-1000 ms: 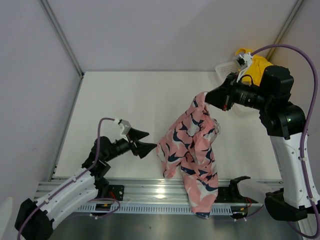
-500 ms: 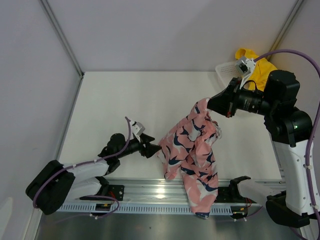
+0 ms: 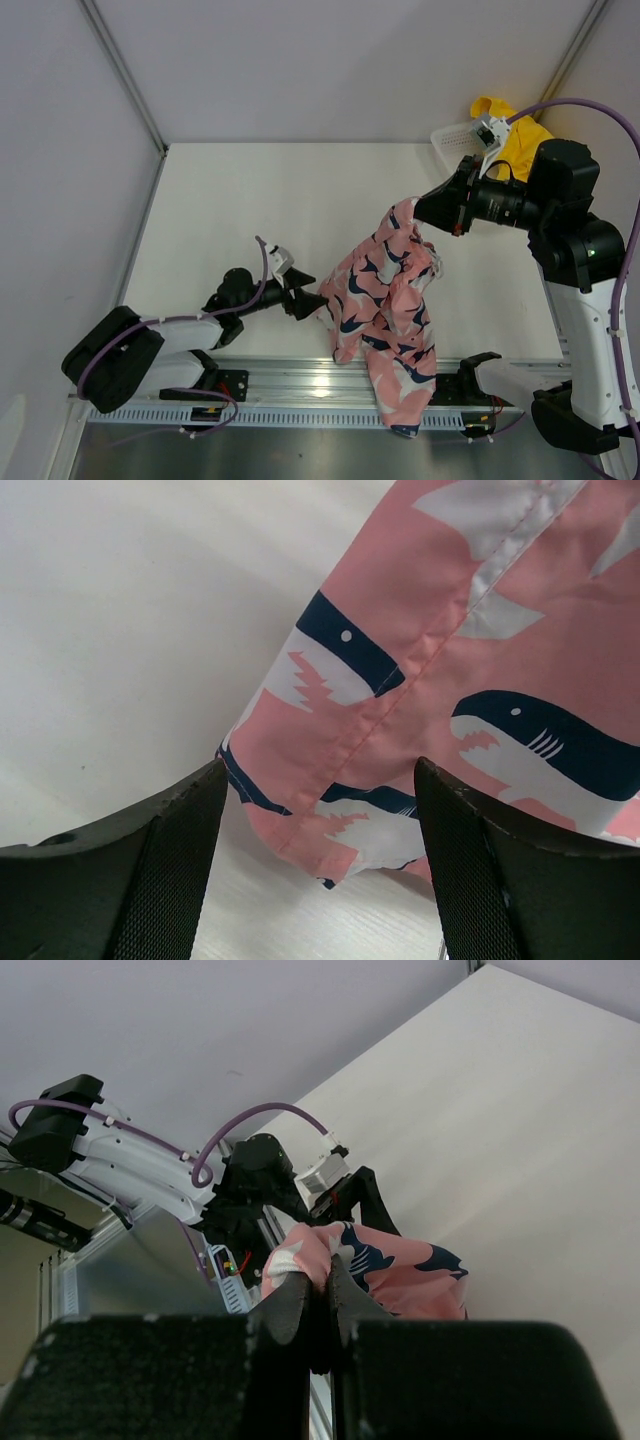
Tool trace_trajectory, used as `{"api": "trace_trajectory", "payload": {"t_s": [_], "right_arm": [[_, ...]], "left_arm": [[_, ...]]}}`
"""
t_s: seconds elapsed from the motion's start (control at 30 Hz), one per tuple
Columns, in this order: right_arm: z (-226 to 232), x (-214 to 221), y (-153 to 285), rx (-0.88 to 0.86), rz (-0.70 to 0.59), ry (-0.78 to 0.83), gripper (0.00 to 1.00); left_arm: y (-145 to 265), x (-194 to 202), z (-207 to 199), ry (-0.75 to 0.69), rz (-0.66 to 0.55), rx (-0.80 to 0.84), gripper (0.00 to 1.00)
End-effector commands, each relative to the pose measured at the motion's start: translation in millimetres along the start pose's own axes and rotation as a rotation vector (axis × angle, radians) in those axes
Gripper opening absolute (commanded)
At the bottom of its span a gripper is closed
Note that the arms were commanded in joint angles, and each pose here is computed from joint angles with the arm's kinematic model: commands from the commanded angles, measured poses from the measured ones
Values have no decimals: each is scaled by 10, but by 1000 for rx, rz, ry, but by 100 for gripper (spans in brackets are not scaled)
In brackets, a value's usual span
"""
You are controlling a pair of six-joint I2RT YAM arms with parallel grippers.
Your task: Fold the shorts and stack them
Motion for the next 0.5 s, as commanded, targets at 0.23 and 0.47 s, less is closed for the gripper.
{"api": "trace_trajectory", "payload": {"t_s": [0.23,0.47], "right_arm": [[84,-112,30,-35,-35,34,0],[64,-107,20,-24,-34,30,0]], "left_arm": [[-110,0,-106,-58,-5,90,61],[-123,-94,-85,-73,-13,39,16]]}}
Point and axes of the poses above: each gripper's point midway between its finger pads, its own y axis back along the fingers, its own z axis along the line the jaws close on, x = y × z, the point moved 8 cm from there along y, back along the fingers, and after that the axes turned 4 degrees about y, right-handed, at the moved point
